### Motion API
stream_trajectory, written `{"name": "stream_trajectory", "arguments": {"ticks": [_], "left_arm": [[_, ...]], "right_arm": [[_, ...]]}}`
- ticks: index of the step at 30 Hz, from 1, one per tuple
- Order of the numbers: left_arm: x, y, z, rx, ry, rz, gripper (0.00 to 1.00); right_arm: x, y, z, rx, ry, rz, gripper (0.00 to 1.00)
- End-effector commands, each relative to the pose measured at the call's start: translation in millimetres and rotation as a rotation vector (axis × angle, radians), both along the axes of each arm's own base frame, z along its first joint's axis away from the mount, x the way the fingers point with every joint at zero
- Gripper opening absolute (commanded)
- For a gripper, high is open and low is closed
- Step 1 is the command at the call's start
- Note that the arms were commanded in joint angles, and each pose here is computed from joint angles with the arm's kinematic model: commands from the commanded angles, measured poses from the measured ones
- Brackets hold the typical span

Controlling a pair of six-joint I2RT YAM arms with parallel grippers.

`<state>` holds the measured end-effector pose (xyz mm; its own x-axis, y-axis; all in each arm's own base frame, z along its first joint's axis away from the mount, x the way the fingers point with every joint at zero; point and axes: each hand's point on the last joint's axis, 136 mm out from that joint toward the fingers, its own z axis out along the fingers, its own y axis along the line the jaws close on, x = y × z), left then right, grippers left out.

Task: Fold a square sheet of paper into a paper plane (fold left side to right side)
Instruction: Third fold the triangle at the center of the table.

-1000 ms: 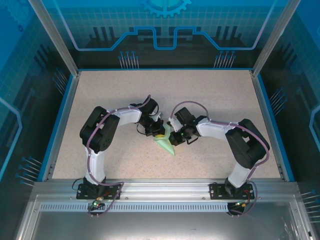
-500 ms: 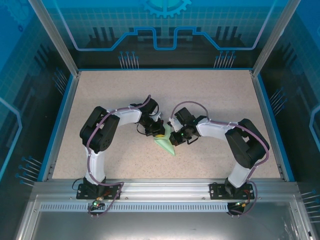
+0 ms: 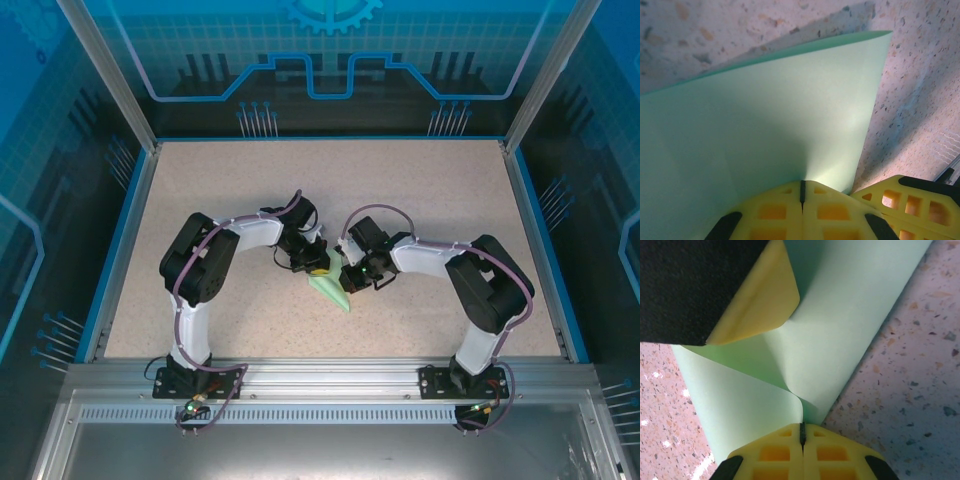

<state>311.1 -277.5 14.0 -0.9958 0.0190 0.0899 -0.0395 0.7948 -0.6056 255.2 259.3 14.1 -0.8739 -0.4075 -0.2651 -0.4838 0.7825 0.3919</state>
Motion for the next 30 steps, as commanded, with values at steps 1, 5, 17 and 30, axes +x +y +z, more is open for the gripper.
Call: {"name": "stream_trajectory", "arguments": {"ticks": [1, 5, 17, 30], "left_arm": [[-18, 11, -25, 0.095, 0.063, -0.022, 0.05], [-18, 12, -26, 0.098, 0.063, -0.022, 0.05], [-19, 12, -25, 0.099, 0.062, -0.023, 0.05], [-12, 7, -14, 0.078, 0.036, -0.023, 0.1]], "right_arm": [[-1, -10, -3, -0.027, 0.019, -0.032, 0.0], [0, -11, 2, -0.025, 0.003, -0.031, 0.0], [-2, -12, 2, -0.027, 0.001, -0.03, 0.0], [-11, -15, -15, -0.081, 0.066, -0.016, 0.0]]}}
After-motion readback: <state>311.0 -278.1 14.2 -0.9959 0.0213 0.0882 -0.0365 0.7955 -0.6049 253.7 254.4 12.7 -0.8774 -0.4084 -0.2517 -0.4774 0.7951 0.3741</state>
